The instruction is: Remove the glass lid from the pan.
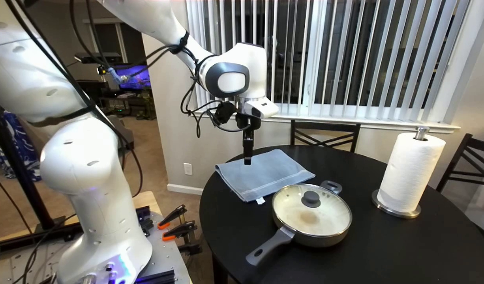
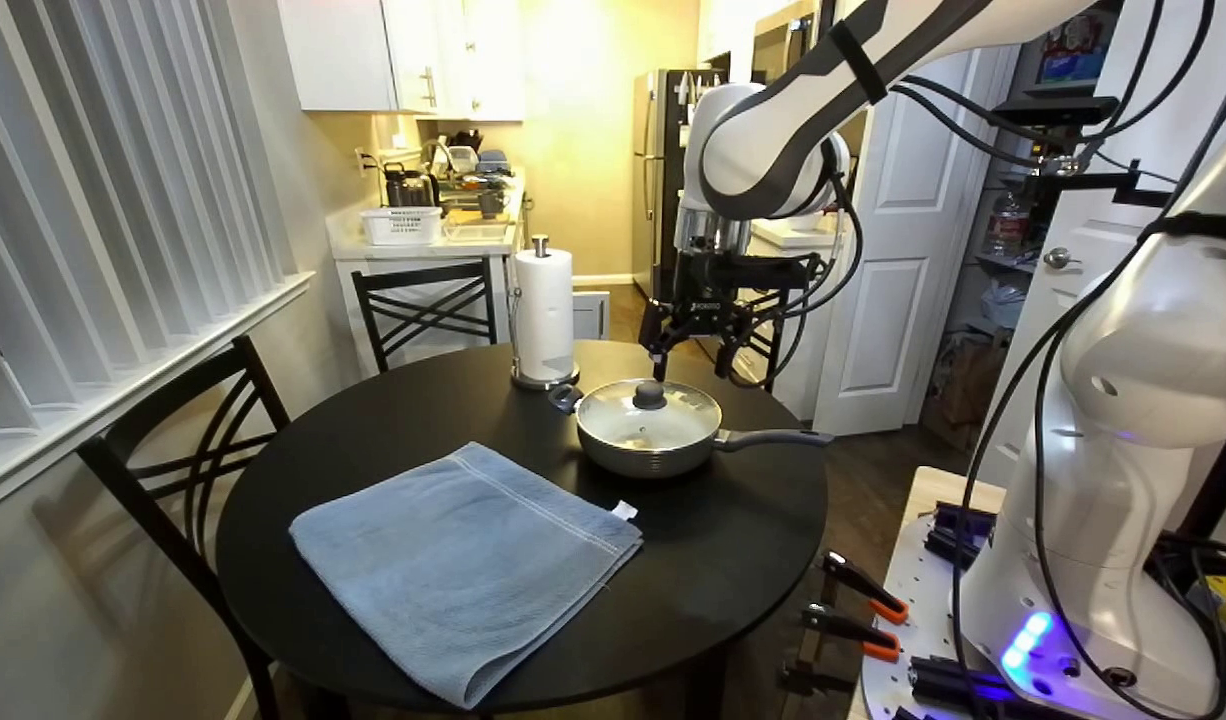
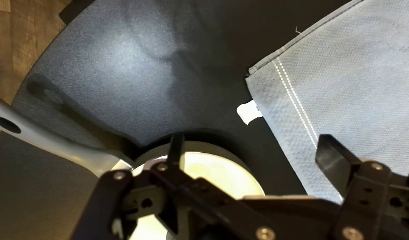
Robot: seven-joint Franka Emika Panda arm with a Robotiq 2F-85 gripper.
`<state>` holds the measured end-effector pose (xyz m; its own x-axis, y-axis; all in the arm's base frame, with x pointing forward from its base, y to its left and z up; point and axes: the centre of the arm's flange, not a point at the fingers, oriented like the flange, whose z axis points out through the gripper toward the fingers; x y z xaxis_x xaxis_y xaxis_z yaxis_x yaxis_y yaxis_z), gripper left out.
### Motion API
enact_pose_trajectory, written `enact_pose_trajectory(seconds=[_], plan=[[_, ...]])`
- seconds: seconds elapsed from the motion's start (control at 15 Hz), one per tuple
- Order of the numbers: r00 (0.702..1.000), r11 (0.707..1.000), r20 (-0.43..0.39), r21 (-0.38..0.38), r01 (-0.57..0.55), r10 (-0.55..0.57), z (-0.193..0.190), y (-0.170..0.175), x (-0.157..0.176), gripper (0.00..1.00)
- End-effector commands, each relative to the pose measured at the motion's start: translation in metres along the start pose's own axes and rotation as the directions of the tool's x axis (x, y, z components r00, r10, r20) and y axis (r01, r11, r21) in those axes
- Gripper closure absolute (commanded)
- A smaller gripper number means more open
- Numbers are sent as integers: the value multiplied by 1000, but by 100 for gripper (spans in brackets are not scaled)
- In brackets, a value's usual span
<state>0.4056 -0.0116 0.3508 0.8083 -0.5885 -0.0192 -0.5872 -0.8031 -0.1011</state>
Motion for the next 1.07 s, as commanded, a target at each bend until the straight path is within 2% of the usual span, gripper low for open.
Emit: enact_pose_trajectory(seconds=[0.0, 0.13, 0.33, 0.53, 0.8, 1.0], plan=[[994, 996, -66, 34, -83, 85, 30, -9, 44, 0], [976, 989, -170, 87, -120, 133, 47, -10, 77, 0], [955, 980, -228, 89, -176, 192, 81, -10, 117, 0], [929, 961, -246, 44, -273, 275, 107, -3, 144, 0], [886, 924, -277, 22, -381, 372, 114, 9, 176, 0], [883, 911, -244, 2, -412, 400, 111, 9, 192, 0]])
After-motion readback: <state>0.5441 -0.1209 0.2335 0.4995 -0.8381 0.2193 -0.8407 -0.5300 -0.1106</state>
